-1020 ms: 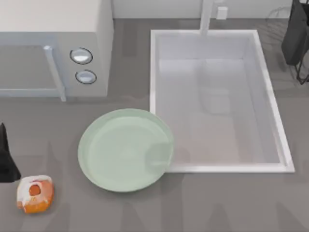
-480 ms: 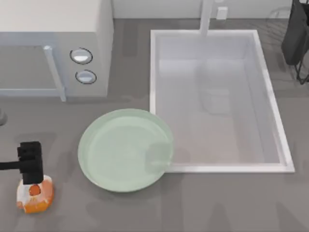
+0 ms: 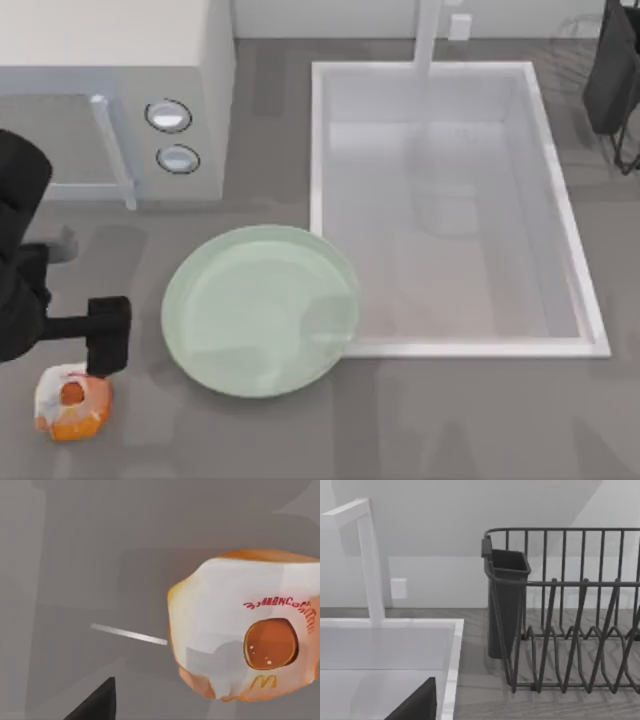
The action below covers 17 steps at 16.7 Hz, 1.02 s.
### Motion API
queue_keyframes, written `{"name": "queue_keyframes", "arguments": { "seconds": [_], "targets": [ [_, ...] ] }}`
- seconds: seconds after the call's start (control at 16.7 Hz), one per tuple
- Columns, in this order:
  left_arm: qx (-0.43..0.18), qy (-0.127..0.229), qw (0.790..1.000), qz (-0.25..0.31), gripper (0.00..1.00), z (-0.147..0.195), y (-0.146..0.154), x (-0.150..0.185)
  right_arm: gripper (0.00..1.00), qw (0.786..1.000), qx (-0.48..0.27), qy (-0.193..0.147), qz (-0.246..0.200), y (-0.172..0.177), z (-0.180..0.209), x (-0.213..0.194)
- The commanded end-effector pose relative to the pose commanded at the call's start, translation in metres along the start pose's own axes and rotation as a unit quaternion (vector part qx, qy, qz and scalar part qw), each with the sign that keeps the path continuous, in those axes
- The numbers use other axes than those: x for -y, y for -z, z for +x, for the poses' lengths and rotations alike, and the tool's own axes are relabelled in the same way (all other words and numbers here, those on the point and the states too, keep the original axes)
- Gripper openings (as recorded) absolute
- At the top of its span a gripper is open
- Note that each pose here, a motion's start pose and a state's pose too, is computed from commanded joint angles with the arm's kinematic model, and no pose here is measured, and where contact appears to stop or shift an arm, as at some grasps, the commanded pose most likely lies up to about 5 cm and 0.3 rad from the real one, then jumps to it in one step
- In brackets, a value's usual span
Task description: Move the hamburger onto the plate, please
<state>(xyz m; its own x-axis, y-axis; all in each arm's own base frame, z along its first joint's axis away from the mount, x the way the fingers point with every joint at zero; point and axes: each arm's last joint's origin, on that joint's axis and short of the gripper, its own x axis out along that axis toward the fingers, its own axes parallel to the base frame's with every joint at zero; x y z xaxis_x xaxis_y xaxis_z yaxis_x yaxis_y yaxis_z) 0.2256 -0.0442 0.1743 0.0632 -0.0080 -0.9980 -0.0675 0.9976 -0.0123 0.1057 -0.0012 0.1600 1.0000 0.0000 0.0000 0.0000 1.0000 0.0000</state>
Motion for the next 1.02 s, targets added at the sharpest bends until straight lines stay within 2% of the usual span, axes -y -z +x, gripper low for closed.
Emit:
{"name": "queue_keyframes", "arguments": {
  "seconds": [0.18,0.6,1.02],
  "targets": [
    [-0.029,-0.009,1.000,-0.003,1.00,0.003,-0.008,0.004,1.00,1.000,0.000,0.000,0.000,0.000,0.000,0.000],
    [-0.032,-0.010,0.999,-0.004,1.00,0.008,-0.009,0.004,1.00,1.000,0.000,0.000,0.000,0.000,0.000,0.000],
    [-0.027,-0.009,1.000,-0.003,1.00,0.068,-0.008,0.004,1.00,1.000,0.000,0.000,0.000,0.000,0.000,0.000]
  ]
}}
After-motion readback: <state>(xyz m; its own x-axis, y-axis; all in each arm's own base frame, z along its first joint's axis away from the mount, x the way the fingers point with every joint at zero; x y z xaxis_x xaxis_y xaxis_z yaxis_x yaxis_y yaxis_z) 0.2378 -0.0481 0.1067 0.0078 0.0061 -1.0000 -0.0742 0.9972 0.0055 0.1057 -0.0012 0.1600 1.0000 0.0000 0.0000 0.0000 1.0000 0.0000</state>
